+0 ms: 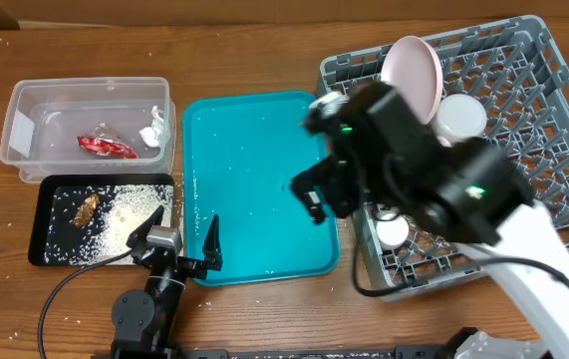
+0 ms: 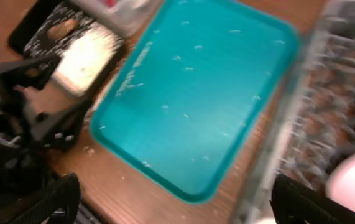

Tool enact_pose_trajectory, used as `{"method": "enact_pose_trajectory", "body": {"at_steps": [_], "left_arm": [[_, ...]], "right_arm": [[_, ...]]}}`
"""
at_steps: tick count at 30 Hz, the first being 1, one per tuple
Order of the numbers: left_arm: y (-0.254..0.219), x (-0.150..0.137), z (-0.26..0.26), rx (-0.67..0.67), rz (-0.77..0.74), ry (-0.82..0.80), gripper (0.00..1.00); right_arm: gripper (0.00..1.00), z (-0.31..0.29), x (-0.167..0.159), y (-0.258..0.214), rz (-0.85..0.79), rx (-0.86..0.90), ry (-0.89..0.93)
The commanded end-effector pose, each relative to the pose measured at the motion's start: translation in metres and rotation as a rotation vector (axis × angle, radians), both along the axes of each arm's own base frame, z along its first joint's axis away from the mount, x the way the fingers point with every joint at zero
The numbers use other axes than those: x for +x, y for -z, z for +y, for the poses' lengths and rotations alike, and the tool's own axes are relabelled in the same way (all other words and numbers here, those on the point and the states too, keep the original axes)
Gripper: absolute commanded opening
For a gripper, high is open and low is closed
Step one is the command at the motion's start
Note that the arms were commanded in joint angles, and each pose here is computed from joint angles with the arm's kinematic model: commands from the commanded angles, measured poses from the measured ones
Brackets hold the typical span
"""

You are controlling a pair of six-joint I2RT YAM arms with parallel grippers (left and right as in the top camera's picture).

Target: Sort waste into correct bins and load items into the dishwasher

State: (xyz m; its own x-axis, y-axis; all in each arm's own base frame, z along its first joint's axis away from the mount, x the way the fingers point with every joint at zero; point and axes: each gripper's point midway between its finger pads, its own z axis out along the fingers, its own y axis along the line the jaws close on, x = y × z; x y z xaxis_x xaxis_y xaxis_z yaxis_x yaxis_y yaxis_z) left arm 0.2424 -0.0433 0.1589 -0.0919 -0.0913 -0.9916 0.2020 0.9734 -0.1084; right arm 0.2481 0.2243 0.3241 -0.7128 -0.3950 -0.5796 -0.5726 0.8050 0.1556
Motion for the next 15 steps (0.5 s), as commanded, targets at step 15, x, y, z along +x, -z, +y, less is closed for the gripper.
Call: {"method": "enact_pose_trajectory", "body": {"at_steps": [15], "left_arm": [[0.001, 0.0, 0.003, 0.011, -0.006, -0.01, 1.0]], "right_arm": [[1.0, -0.161, -0.015, -0.063, -0.571, 0.306, 0.479]]}}
